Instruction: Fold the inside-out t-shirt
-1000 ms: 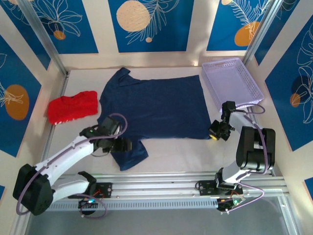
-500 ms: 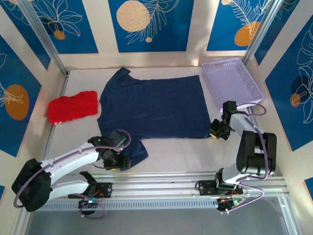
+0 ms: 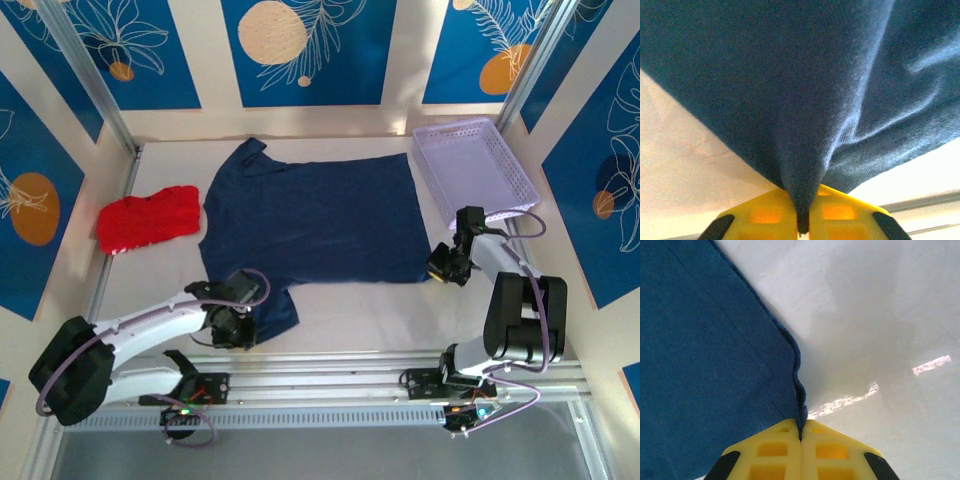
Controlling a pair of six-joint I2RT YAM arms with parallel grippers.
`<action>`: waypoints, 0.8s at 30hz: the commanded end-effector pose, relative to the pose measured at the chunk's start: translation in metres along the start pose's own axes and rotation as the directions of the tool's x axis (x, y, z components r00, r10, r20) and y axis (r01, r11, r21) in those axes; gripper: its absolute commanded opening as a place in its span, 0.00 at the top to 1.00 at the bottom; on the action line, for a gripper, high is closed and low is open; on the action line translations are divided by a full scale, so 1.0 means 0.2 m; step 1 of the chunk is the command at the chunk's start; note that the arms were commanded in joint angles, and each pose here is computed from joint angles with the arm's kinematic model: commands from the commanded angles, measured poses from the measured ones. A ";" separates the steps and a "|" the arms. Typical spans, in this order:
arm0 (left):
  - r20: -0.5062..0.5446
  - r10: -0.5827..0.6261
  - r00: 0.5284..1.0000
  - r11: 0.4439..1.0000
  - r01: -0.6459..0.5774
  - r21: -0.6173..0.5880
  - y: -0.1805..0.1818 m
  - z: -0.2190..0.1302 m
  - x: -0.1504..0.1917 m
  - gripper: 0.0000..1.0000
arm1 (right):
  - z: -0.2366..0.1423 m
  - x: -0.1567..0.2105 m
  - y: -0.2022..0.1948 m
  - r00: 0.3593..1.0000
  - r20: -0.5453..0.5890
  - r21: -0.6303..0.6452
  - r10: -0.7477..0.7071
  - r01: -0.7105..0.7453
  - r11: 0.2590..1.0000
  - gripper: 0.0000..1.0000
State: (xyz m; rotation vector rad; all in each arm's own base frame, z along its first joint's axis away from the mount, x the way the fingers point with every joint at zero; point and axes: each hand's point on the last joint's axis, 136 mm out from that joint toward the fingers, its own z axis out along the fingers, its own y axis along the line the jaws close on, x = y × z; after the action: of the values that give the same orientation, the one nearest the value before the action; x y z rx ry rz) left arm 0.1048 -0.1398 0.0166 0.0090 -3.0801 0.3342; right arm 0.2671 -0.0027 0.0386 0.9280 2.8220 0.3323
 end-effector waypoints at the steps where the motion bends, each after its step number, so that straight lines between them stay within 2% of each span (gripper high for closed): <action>1: 0.038 -0.016 0.999 0.999 0.015 0.029 0.00 -0.07 0.02 0.99 | -0.03 0.05 0.01 1.000 -0.004 -0.021 -0.025 0.025 0.999 0.97; 7: 0.197 -0.092 0.976 0.987 0.064 0.146 -0.04 -0.34 -0.12 1.00 | -0.10 0.00 0.04 0.998 0.046 -0.041 -0.037 0.039 0.998 0.97; 15: 0.321 -0.121 0.940 0.964 0.034 0.264 -0.09 -0.64 -0.42 1.00 | -0.22 -0.11 0.13 0.991 0.117 -0.069 -0.071 0.080 0.994 0.97; 24: 0.406 -0.101 0.908 0.956 -0.025 0.293 -0.13 -0.80 -0.83 1.00 | -0.25 -0.28 0.23 0.979 0.158 -0.031 -0.128 0.135 0.990 0.96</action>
State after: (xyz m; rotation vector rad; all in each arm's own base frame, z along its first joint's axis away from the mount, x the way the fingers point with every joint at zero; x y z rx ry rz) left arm 0.2540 -0.1283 0.1548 0.2710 -3.3568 0.8038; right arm 0.3175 -0.0075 0.0956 0.7726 2.7049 0.3284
